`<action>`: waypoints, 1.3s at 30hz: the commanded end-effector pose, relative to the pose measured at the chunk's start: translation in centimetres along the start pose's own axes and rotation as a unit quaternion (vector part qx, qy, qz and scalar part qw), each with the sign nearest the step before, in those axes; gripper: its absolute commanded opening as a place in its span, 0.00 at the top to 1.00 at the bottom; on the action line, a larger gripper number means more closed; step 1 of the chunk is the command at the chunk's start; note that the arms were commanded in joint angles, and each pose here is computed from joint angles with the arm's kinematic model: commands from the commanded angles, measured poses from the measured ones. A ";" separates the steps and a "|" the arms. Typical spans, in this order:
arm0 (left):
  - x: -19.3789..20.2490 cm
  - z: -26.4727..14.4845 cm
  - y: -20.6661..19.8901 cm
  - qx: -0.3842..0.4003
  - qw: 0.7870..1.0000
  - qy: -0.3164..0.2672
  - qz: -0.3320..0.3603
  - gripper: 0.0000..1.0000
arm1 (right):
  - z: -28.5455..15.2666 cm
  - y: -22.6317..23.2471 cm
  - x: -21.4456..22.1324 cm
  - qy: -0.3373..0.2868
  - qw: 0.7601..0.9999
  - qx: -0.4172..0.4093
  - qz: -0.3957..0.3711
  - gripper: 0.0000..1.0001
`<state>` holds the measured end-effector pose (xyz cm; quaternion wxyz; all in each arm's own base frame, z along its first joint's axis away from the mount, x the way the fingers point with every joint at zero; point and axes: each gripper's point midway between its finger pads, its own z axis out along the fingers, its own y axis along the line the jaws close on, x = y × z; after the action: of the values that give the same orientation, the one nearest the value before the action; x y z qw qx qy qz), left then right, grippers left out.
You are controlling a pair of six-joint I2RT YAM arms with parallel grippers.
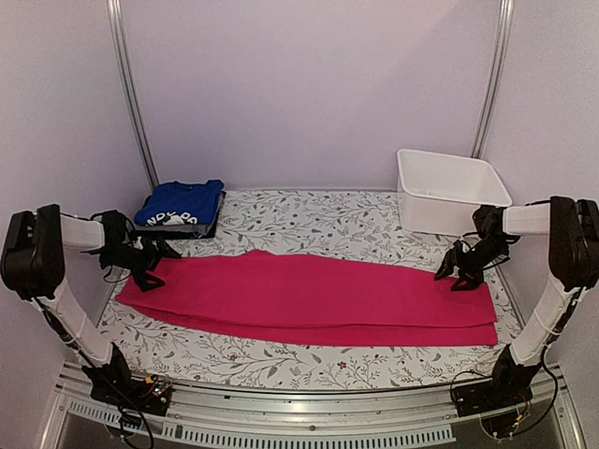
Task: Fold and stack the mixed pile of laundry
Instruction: Move the rectangle-folded trousers to the center of the board.
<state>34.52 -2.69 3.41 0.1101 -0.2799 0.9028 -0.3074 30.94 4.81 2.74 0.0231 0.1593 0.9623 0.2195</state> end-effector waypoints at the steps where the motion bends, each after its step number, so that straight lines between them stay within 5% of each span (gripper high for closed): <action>1: 1.6 -1.6 10.6 -0.123 0.979 -0.020 -0.160 0.00 | 2.0 3.7 -1.8 -0.003 0.998 -0.019 -0.059 0.37; 6: -0.6 -5.0 14.1 -0.122 0.964 -0.082 -0.220 0.00 | 4.6 7.9 -3.9 -0.006 0.994 -0.028 -0.105 0.37; 10: -4.2 -5.9 12.2 -0.079 0.974 -0.110 -0.182 0.00 | 6.3 11.0 -6.5 -0.025 0.990 -0.034 -0.138 0.38; 14: -7.2 -7.9 5.4 -0.059 0.988 -0.140 -0.029 0.00 | 4.7 13.6 -7.6 -0.039 0.984 -0.052 -0.167 0.40; 18: -5.7 -8.4 -3.7 -0.066 0.972 -0.148 0.170 0.00 | -1.4 16.2 -6.7 -0.087 0.971 -0.070 -0.210 0.40; 23: 2.3 -5.3 -12.5 -0.035 0.920 -0.081 0.381 0.00 | -5.6 16.0 -2.6 -0.077 0.965 -0.071 -0.242 0.42; 27: 10.7 -1.7 -15.0 -0.030 0.860 0.004 0.509 0.00 | -6.2 16.1 0.6 -0.068 0.945 -0.031 -0.317 0.46; 30: 14.8 -0.7 -15.2 -0.015 0.832 0.054 0.552 0.04 | -4.9 18.5 4.2 -0.072 0.885 0.004 -0.460 0.44; 33: 17.6 -0.5 -14.6 -0.024 0.781 0.089 0.618 0.08 | -2.9 19.8 6.9 -0.073 0.827 0.001 -0.557 0.43; 36: 18.5 -0.2 -12.9 -0.056 0.741 0.098 0.662 0.11 | -1.5 21.1 7.7 -0.090 0.796 -0.020 -0.598 0.45; 39: 19.0 0.0 -11.6 -0.062 0.727 0.112 0.674 0.19 | 0.1 22.3 8.7 -0.087 0.770 -0.038 -0.630 0.49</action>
<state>25.83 -22.79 11.89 0.1953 0.3763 0.8897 -0.1691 27.54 24.88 11.81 0.1798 -0.4062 0.8760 0.1880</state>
